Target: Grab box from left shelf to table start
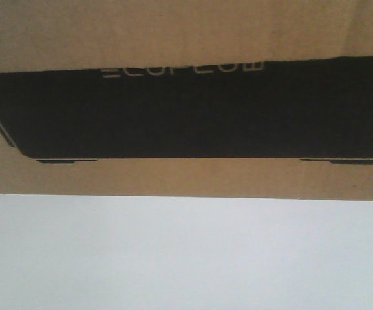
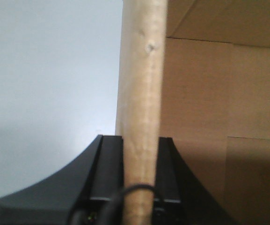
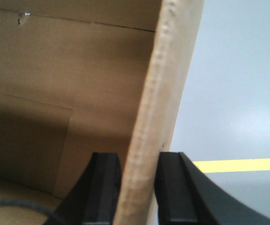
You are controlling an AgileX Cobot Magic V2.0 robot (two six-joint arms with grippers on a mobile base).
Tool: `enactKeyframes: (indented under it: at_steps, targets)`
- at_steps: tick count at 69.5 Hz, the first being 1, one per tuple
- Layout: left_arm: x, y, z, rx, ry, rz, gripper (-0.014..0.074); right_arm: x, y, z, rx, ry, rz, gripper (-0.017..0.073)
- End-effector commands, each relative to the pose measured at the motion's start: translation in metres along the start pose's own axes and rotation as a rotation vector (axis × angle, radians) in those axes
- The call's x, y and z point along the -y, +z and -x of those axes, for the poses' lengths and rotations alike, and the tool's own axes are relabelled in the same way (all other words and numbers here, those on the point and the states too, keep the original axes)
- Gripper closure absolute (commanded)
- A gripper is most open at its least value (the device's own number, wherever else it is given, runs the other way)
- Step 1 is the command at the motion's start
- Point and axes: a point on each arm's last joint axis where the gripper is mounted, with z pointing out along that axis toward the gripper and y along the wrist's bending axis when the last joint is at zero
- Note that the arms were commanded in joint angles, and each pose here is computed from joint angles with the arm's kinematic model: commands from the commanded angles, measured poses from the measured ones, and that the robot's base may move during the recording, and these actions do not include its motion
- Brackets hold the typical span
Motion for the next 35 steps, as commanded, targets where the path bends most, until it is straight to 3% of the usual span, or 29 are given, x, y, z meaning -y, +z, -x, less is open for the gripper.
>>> enactKeyframes:
  at_steps: [1, 17, 35]
  targets:
    - [0.004, -0.019, 0.021, 0.202, -0.003, -0.022, 0.0697, -0.003, -0.014, 0.006, 0.082, -0.035, 0.032, 0.05]
    - [0.005, -0.031, 0.019, 0.22, -0.005, -0.031, 0.0697, -0.003, -0.014, 0.006, 0.082, -0.035, 0.032, 0.05]
    - [0.008, -0.083, 0.005, 0.328, 0.003, -0.053, 0.0697, -0.003, -0.014, 0.006, 0.082, -0.035, 0.032, 0.05]
